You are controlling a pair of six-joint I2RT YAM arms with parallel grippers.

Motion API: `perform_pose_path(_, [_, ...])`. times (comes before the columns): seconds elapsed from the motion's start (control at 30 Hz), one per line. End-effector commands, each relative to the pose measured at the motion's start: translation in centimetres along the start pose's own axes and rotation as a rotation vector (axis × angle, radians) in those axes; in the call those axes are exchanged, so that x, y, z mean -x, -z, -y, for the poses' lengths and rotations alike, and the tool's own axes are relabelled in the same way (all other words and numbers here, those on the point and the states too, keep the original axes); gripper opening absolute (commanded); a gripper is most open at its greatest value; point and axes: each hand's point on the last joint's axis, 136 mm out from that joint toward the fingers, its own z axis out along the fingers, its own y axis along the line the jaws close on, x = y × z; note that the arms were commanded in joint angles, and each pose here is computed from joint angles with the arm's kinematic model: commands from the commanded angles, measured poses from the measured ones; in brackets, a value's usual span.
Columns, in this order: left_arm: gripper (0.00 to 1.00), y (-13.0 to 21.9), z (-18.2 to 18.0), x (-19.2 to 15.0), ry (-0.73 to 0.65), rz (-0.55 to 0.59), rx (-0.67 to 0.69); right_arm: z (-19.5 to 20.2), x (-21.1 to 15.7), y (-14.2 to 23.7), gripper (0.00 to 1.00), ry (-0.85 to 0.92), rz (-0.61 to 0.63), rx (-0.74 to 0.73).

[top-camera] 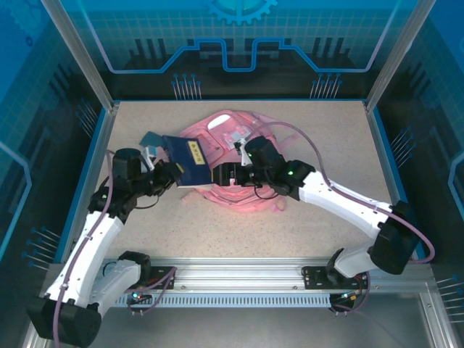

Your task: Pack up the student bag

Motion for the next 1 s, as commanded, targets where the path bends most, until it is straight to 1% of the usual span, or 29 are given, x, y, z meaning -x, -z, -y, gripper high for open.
perform_pose_path(0.0, [0.09, 0.0, 5.6, 3.0, 0.003, 0.134, -0.174, -2.5, 1.8, 1.7, 0.89, -0.116, 0.083, 0.167])
perform_pose_path(0.1, [0.09, -0.9, 6.9, 3.9, 0.067, 0.169, -0.239, -2.1, 2.6, 2.5, 0.90, -0.225, 0.120, 0.230])
perform_pose_path(0.17, [0.09, -1.3, 7.5, 4.3, 0.099, 0.193, -0.270, -1.4, 3.4, 2.8, 0.95, -0.317, 0.150, 0.265])
perform_pose_path(0.23, [0.09, -1.6, 7.6, 5.0, 0.132, 0.228, -0.274, -0.8, 4.0, 3.0, 1.00, -0.398, 0.183, 0.301])
perform_pose_path(0.33, [0.08, -1.8, 7.8, 5.9, 0.192, 0.281, -0.310, -0.8, 5.1, 3.3, 1.00, -0.482, 0.208, 0.361])
perform_pose_path(0.4, [0.09, -2.1, 7.9, 5.9, 0.220, 0.295, -0.333, -1.5, 6.0, 3.4, 1.00, -0.504, 0.214, 0.410])
perform_pose_path(0.5, [0.09, -2.8, 7.4, 5.3, 0.248, 0.302, -0.321, -2.1, 6.6, 3.1, 1.00, -0.551, 0.207, 0.456])
perform_pose_path(0.7, [0.07, -3.6, 7.0, 4.8, 0.293, 0.345, -0.329, -2.8, 7.4, 1.1, 1.00, -0.638, 0.162, 0.539])
perform_pose_path(0.9, [0.08, -4.7, 7.0, 3.5, 0.320, 0.314, -0.339, -3.3, 8.0, -0.5, 1.00, -0.671, 0.132, 0.580])
perform_pose_path(0.97, [0.08, -4.9, 6.8, 3.2, 0.327, 0.306, -0.341, -3.1, 8.3, -0.8, 0.98, -0.684, 0.137, 0.589])
